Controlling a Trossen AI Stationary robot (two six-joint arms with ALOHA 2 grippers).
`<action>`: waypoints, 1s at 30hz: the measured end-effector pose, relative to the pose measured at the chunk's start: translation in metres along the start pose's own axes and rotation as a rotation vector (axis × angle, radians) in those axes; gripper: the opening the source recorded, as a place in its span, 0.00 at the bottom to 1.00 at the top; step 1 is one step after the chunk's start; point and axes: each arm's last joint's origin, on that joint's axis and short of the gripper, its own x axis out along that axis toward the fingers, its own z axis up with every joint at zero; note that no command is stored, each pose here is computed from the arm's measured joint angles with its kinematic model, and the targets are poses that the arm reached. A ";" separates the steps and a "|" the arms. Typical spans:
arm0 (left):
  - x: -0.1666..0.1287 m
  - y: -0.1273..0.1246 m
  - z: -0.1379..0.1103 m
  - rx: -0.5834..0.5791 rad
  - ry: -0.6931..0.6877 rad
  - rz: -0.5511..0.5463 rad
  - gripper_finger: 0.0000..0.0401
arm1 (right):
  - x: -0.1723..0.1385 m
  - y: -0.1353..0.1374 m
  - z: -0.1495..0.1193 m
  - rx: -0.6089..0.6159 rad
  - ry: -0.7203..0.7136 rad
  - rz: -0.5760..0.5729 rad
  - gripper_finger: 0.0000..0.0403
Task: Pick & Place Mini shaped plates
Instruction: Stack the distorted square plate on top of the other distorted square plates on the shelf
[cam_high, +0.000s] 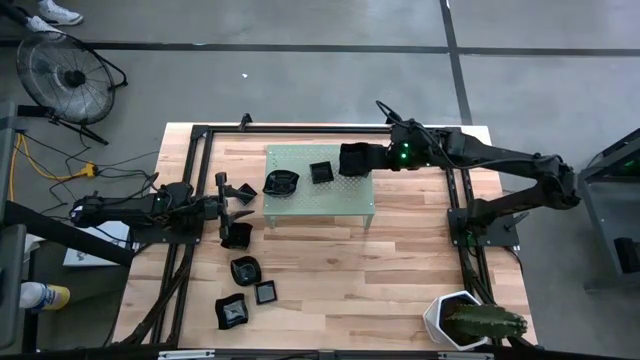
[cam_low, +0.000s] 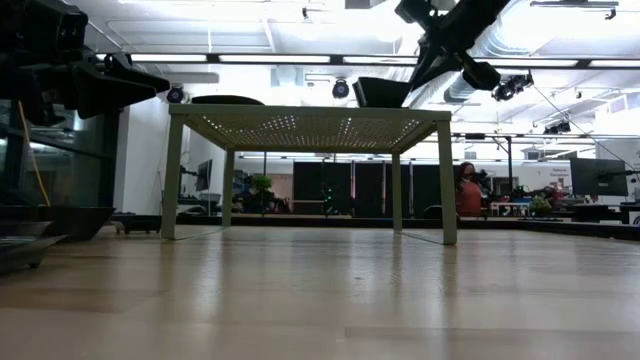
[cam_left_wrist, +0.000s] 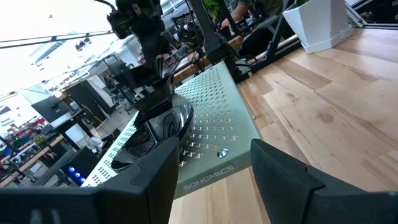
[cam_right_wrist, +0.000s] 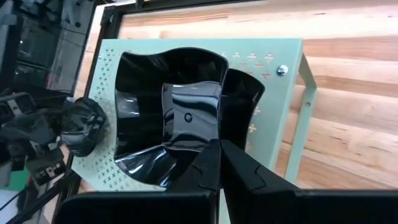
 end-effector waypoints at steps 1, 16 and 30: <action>0.000 0.000 0.000 0.000 0.000 0.000 0.48 | 0.001 0.000 0.000 0.000 0.004 -0.002 0.00; 0.000 0.000 0.000 0.000 0.000 0.000 0.48 | 0.009 0.000 0.001 -0.024 0.023 -0.008 0.00; 0.000 0.000 0.000 0.000 0.000 0.000 0.48 | 0.009 0.000 0.002 -0.083 0.026 0.002 0.02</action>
